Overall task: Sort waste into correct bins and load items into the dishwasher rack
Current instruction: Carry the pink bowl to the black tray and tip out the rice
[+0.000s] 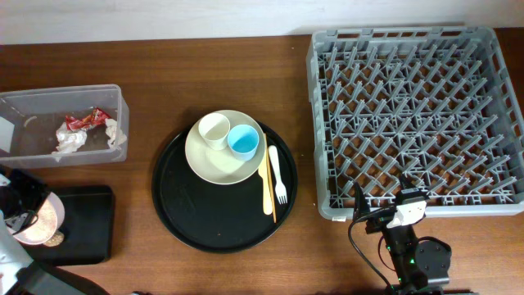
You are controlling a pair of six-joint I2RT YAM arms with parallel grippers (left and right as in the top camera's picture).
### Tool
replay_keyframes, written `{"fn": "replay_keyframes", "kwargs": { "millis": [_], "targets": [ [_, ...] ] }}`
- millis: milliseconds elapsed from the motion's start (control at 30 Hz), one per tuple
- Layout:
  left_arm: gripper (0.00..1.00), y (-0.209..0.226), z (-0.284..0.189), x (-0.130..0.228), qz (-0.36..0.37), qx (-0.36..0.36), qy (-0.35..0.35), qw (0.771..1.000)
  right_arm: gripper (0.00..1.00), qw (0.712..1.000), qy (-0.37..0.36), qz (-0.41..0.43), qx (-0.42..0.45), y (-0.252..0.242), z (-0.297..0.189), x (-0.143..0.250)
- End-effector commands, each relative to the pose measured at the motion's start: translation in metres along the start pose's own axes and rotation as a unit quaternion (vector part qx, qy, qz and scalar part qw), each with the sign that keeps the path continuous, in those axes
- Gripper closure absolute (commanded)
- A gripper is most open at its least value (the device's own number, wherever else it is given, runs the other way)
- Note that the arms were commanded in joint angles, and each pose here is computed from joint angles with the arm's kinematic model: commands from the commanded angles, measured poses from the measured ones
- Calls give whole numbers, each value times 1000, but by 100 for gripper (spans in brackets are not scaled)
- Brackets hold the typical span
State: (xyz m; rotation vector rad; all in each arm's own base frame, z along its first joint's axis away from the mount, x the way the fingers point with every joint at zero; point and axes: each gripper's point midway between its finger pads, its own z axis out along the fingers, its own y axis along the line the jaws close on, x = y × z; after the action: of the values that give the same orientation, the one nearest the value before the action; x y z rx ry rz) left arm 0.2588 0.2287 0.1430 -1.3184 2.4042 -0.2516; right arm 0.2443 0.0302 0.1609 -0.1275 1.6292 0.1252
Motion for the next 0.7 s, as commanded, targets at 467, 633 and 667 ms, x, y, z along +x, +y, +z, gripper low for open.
{"fn": "replay_keyframes", "kwargs": {
  "millis": [467, 633, 667],
  "targets": [
    [99, -24, 6, 32, 56, 295, -8, 954, 2, 1000, 3, 1, 1, 0, 0, 3],
    [99, -35, -4, 24, 71, 338, -32, 938, 1, 1000, 3, 1, 1, 0, 0, 3],
    [100, -34, -5, 23, 77, 337, -35, 938, 2, 1000, 3, 1, 1, 0, 0, 3]
  ]
}}
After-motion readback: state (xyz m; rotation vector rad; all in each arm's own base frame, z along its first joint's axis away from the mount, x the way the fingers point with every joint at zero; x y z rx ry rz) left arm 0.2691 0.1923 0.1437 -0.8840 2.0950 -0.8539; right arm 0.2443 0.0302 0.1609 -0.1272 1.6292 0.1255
